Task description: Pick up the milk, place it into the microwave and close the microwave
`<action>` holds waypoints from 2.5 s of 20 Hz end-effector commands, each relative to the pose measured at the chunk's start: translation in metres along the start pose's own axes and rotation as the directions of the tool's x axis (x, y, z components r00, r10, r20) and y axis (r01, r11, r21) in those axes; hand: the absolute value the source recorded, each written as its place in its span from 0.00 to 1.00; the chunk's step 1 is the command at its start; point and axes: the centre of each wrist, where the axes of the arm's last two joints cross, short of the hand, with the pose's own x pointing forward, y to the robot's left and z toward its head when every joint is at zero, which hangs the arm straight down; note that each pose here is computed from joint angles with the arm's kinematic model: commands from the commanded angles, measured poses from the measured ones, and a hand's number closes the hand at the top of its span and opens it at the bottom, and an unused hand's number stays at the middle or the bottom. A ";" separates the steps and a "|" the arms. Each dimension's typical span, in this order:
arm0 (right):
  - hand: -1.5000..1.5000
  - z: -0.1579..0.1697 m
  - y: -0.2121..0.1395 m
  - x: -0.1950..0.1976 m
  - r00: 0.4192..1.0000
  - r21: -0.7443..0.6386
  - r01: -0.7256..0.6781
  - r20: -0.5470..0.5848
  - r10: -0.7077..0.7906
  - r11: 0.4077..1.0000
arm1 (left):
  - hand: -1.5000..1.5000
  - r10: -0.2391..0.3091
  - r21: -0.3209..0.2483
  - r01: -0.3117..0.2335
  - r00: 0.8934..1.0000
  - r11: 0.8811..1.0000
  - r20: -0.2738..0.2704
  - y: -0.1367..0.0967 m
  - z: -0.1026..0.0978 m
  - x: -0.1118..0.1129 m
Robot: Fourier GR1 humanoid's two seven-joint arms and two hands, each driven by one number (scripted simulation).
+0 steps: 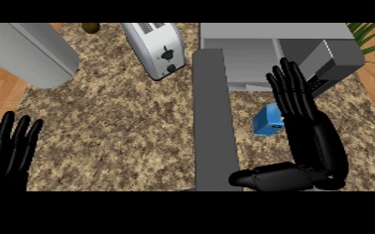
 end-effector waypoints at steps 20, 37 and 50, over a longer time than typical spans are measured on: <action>0.00 0.048 -0.105 -0.108 0.988 -0.139 -0.078 -0.140 0.058 0.987 | 0.00 -0.007 -0.008 0.007 1.000 1.000 0.009 0.012 0.021 -0.002; 0.00 0.038 -0.117 -0.178 0.989 -0.104 -0.111 -0.110 0.099 0.988 | 0.00 0.008 -0.021 -0.009 1.000 1.000 -0.015 0.006 0.016 0.014; 0.00 0.066 -0.152 -0.215 0.941 -0.202 -0.300 -0.220 0.256 0.932 | 0.00 -0.005 -0.016 0.005 1.000 1.000 0.011 0.015 0.037 -0.006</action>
